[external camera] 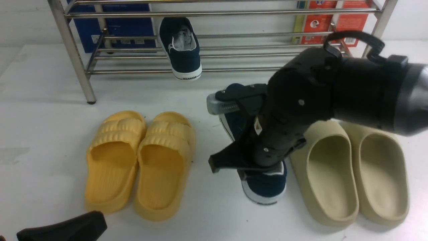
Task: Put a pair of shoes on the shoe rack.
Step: Use the right arm to put a shoe into the shoe rack
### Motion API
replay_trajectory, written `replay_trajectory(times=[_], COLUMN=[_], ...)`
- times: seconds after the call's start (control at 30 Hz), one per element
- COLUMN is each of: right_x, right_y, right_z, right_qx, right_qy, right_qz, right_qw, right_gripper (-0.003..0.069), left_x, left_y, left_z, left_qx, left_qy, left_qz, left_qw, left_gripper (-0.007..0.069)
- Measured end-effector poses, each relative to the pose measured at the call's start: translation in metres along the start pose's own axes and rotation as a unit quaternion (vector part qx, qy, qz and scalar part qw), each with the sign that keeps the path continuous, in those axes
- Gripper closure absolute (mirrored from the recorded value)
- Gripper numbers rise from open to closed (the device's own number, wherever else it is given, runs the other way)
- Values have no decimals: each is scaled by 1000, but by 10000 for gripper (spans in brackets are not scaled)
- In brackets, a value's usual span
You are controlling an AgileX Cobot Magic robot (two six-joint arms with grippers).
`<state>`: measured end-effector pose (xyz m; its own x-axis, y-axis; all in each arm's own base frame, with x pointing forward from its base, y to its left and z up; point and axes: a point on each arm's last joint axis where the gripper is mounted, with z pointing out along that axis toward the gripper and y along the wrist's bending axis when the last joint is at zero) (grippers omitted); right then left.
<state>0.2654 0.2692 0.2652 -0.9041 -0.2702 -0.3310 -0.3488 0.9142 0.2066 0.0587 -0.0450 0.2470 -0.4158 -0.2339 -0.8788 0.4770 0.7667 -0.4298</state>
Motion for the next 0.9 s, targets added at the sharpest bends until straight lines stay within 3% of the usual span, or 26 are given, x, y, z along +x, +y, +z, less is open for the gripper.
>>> replay_trajectory(times=[0.43,0.9], right_x=[-84,-152], right_y=[-50,-72], right_z=[9,46], right_qx=[9,8], right_qy=[-62,-119], right_qz=[11,7], right_qw=[998,993], right_gripper=[620,620], left_x=[0,0], left_y=[0,0], left_z=[0,0], left_qx=[0,0], left_qy=[0,0], left_qz=[0,0], left_qw=[1000,1000], left_gripper=[578,568])
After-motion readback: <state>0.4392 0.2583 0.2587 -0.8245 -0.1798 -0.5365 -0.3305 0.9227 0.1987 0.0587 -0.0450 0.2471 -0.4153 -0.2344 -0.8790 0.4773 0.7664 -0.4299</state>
